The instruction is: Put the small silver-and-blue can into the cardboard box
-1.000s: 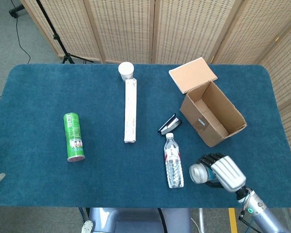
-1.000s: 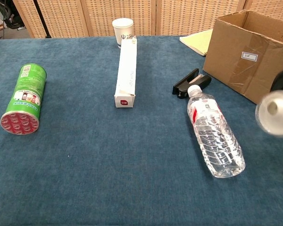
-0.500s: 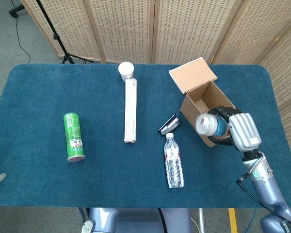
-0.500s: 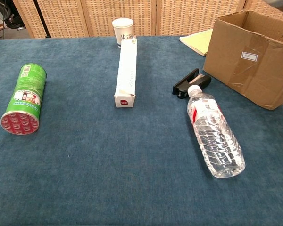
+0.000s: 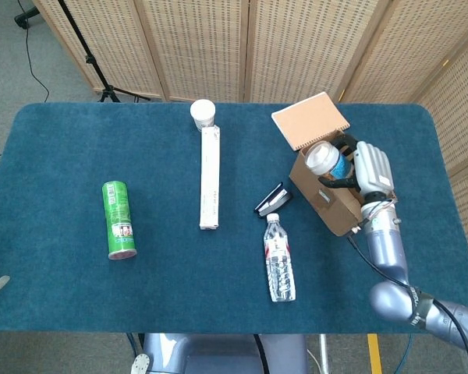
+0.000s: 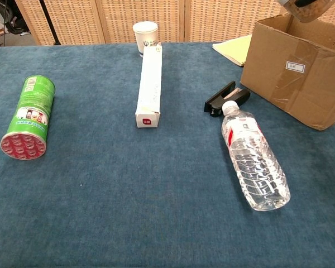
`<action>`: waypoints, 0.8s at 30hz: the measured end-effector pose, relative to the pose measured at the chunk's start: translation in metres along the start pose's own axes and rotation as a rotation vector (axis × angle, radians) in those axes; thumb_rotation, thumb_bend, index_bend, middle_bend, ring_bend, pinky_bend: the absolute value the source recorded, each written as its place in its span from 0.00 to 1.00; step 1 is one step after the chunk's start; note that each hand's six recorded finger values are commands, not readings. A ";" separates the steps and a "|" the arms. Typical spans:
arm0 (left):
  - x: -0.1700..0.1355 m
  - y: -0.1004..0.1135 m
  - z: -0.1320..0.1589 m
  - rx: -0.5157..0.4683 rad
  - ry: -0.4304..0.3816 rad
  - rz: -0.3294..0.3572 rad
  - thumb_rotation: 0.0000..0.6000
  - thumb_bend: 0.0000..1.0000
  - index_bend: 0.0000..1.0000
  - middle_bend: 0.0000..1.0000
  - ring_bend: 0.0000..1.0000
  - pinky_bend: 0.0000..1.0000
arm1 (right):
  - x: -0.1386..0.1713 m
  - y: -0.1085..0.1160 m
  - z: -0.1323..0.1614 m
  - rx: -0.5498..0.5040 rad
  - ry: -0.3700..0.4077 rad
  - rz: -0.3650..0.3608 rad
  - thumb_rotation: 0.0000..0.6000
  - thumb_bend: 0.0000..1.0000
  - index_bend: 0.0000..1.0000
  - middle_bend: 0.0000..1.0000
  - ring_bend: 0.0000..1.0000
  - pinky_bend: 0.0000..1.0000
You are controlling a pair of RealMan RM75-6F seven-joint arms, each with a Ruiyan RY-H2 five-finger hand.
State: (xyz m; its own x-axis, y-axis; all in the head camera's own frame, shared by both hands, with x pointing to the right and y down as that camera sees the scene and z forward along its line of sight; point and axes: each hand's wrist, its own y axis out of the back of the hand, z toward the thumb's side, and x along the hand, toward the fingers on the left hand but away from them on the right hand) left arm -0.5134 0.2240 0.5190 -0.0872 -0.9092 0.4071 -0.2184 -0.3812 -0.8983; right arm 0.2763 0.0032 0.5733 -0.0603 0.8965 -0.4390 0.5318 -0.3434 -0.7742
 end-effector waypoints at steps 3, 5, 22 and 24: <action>0.000 0.000 -0.001 -0.004 0.001 -0.001 1.00 0.00 0.00 0.00 0.00 0.00 | -0.008 -0.004 -0.005 -0.024 -0.053 -0.002 1.00 0.57 0.70 0.70 0.54 0.53; 0.000 0.000 -0.001 -0.005 0.000 -0.004 1.00 0.00 0.00 0.00 0.00 0.00 | -0.011 -0.005 -0.008 -0.024 -0.076 -0.006 1.00 0.57 0.70 0.70 0.54 0.53; 0.000 0.001 -0.002 -0.008 -0.001 -0.005 1.00 0.00 0.00 0.00 0.00 0.00 | -0.017 -0.022 -0.030 -0.040 -0.128 0.051 1.00 0.00 0.13 0.01 0.00 0.28; 0.001 0.001 -0.001 -0.008 -0.001 -0.006 1.00 0.00 0.00 0.00 0.00 0.00 | -0.015 -0.021 -0.027 -0.062 -0.111 0.058 1.00 0.00 0.10 0.00 0.00 0.22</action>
State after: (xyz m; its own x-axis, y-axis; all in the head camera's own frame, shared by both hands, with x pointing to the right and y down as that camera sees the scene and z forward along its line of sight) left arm -0.5151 0.2233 0.5185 -0.0849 -0.9070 0.4124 -0.2267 -0.3854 -0.8944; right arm 0.2893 0.0044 0.6086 -0.1192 0.8381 -0.5323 0.5879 -0.3725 -0.7181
